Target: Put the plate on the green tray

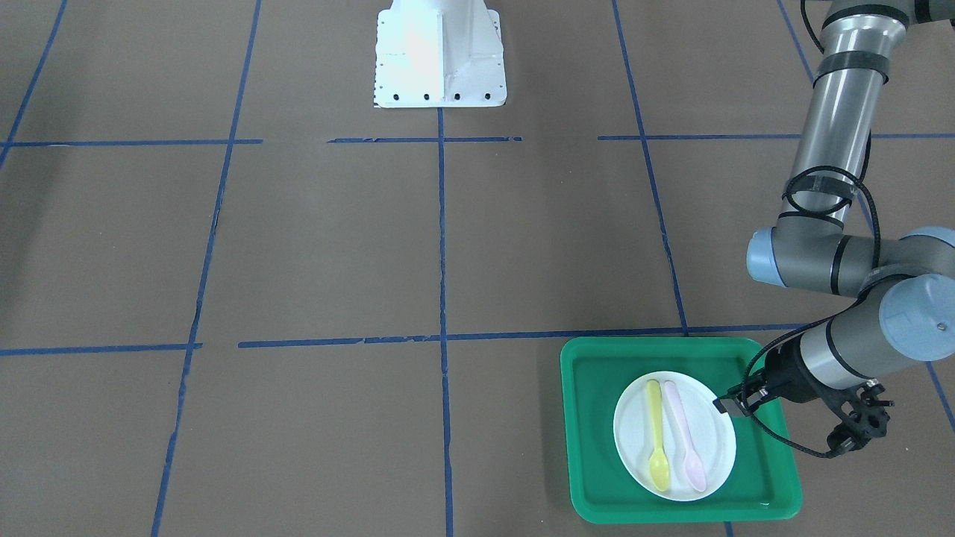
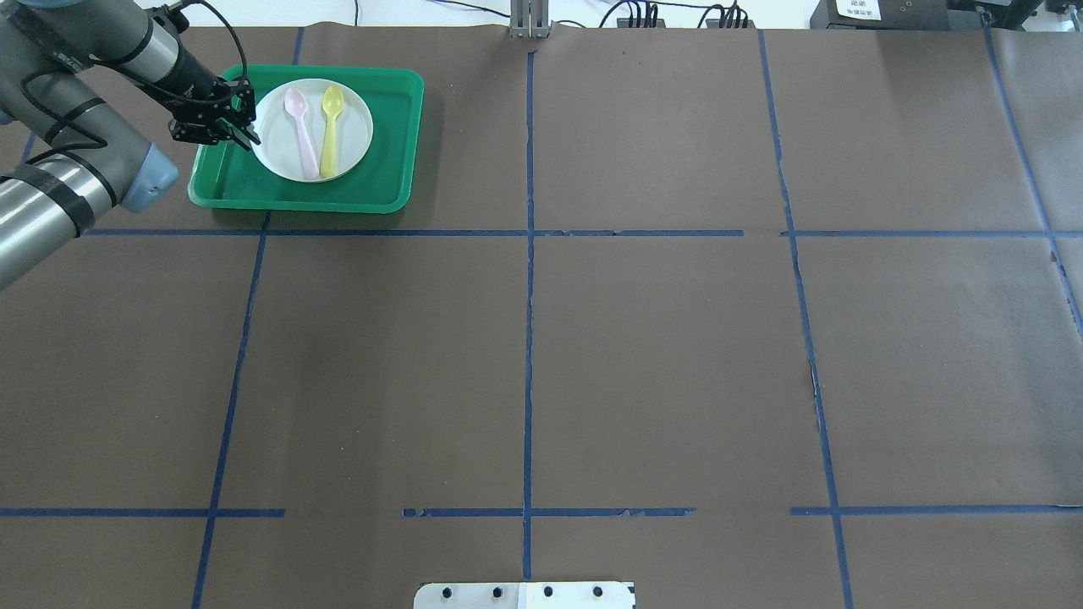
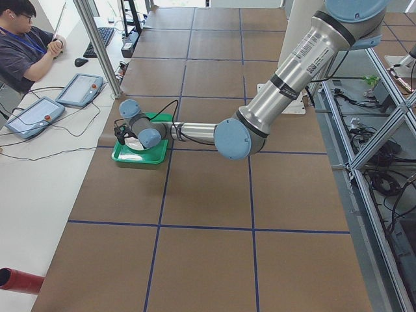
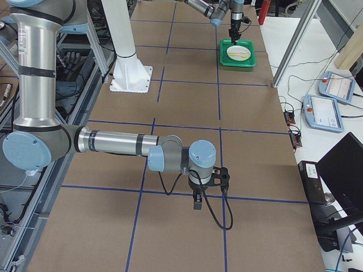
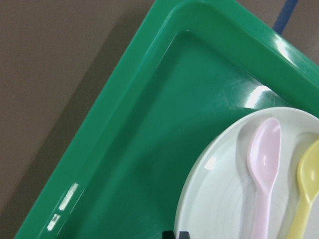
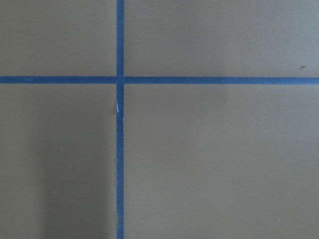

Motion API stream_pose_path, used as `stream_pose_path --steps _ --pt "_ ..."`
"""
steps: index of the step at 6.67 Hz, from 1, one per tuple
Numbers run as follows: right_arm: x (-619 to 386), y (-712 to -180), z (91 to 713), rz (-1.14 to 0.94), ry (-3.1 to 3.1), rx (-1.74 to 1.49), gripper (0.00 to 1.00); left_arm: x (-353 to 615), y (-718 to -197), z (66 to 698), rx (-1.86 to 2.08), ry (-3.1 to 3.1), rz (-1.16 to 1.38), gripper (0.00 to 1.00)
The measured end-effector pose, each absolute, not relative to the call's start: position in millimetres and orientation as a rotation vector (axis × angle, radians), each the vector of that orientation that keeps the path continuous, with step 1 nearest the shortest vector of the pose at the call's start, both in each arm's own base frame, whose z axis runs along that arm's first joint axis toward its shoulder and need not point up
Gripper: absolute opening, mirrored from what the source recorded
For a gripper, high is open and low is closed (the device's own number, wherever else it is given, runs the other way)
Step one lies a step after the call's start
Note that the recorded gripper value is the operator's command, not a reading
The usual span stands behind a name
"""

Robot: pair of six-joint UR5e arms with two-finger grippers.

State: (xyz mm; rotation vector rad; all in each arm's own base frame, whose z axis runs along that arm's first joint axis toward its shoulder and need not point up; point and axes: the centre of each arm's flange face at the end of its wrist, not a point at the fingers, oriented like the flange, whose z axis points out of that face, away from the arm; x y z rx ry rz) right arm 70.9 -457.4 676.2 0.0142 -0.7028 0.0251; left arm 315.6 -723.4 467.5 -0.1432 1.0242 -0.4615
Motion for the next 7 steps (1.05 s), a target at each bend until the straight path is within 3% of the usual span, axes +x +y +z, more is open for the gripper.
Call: stream_pose_path --steps 4,7 --pt "70.8 -457.6 676.0 0.025 -0.703 0.014 1.0 251.8 -655.4 467.7 -0.078 1.106 -0.193 1.0" --pt "70.8 -457.9 675.8 0.025 -0.703 0.015 1.0 140.0 -612.4 485.7 0.048 0.997 0.005 1.0"
